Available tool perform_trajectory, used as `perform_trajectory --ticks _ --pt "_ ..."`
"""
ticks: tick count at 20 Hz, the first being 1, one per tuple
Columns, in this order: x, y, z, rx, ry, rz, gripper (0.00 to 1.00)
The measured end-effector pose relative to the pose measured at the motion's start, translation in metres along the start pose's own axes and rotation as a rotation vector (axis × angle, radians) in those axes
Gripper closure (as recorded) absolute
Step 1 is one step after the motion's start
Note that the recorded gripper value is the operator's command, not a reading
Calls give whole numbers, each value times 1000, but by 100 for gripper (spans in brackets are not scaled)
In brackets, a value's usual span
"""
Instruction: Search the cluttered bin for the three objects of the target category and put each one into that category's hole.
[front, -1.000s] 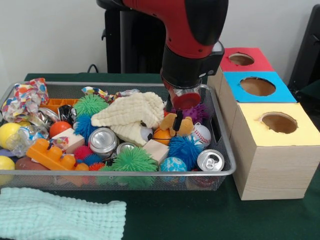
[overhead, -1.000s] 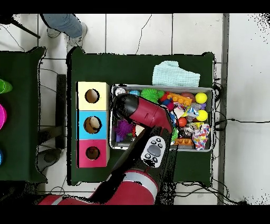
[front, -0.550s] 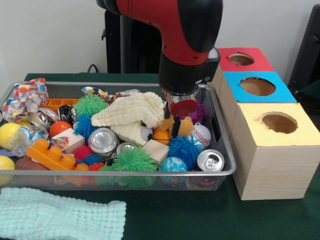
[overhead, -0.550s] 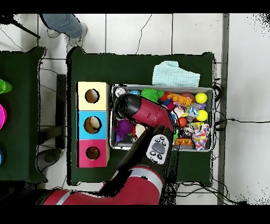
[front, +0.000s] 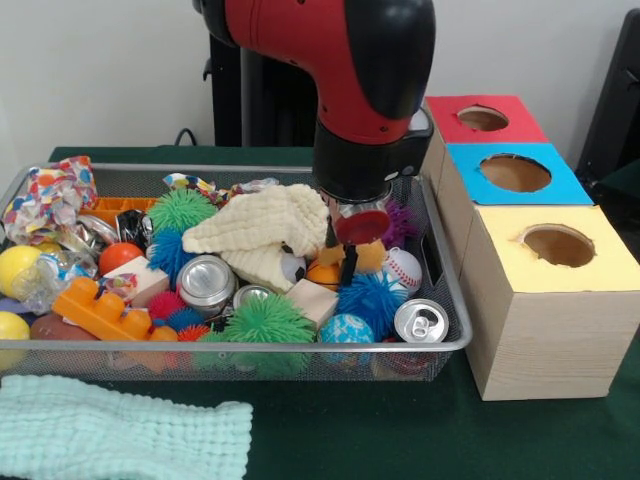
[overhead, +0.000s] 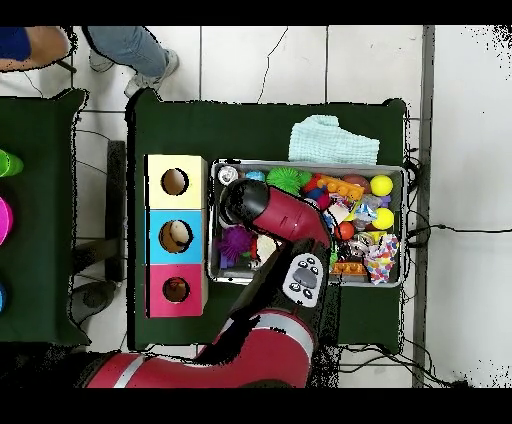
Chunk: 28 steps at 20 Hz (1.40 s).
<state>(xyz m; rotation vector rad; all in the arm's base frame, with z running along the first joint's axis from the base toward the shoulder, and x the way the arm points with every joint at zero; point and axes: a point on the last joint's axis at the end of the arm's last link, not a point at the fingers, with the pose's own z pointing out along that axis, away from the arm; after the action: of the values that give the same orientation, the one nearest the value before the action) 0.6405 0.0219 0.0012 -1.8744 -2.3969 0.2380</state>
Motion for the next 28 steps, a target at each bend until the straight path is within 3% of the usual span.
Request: perform_trajectory --ticks 15,16,28 --pt "29 -18 -26 3 15 -14 0" --pt "30 -19 -29 -1 21 -12 100" --pt "40 -16 -22 1 49 -20 100"
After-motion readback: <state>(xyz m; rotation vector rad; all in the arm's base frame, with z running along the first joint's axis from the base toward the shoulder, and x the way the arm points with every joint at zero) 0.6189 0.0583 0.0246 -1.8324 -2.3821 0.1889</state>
